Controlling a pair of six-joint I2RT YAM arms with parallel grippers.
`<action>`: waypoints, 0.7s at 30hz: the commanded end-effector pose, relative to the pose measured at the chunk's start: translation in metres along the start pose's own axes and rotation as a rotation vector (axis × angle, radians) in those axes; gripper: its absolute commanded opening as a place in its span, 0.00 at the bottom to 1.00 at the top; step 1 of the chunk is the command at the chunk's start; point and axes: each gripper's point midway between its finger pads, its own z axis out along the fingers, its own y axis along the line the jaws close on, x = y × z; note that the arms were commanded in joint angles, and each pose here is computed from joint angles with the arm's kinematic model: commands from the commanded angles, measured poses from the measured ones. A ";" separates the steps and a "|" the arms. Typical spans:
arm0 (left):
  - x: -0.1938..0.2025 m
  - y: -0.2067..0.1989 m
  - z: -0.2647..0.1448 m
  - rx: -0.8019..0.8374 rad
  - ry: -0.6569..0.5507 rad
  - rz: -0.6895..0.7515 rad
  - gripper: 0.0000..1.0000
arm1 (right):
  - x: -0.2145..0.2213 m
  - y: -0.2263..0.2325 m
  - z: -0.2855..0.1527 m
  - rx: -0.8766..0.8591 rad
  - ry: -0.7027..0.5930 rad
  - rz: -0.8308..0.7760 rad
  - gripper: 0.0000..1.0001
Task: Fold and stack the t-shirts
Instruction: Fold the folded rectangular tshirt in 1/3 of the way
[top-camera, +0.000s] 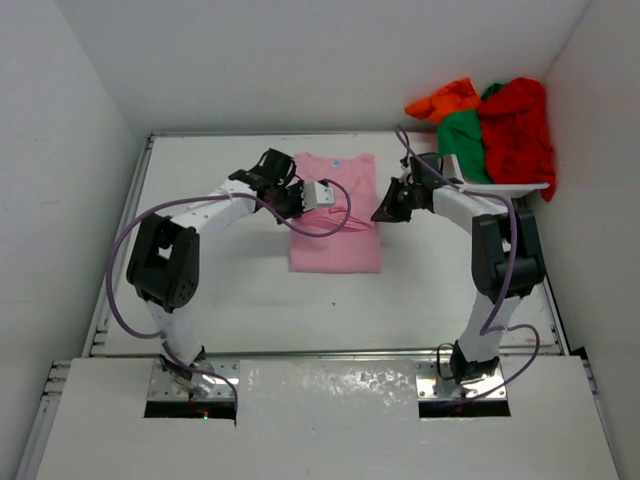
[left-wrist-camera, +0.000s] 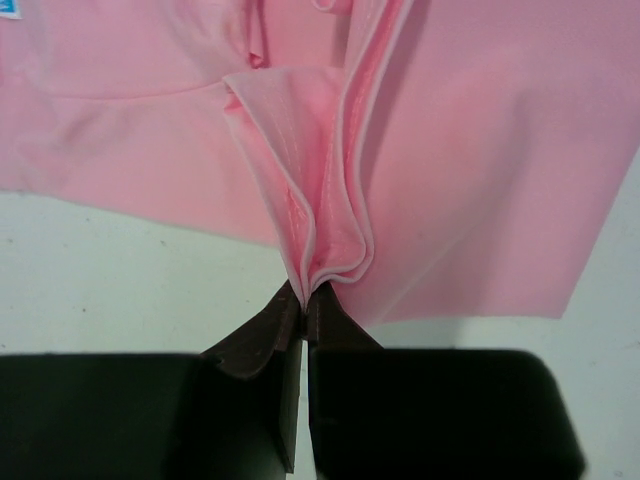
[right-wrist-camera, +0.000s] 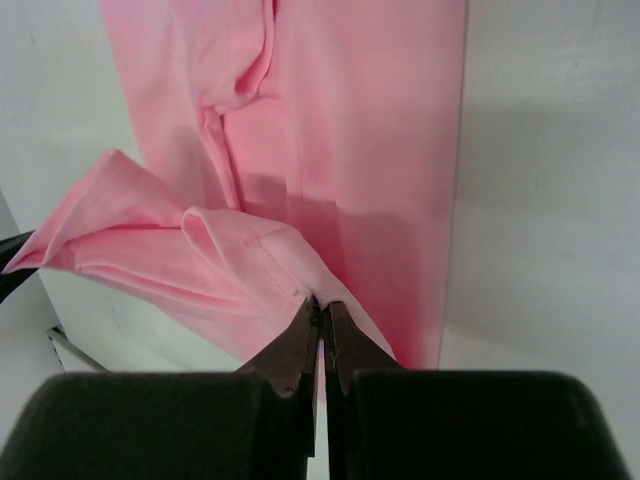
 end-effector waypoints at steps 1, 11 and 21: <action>-0.013 0.031 0.000 -0.088 -0.081 -0.014 0.00 | -0.033 0.014 -0.002 -0.044 -0.058 -0.024 0.00; 0.004 0.053 0.032 -0.126 -0.063 -0.032 0.00 | -0.046 0.000 0.017 -0.002 -0.038 -0.005 0.00; 0.016 0.095 0.050 -0.264 -0.041 -0.113 0.25 | -0.075 -0.041 0.041 0.113 -0.064 -0.006 0.22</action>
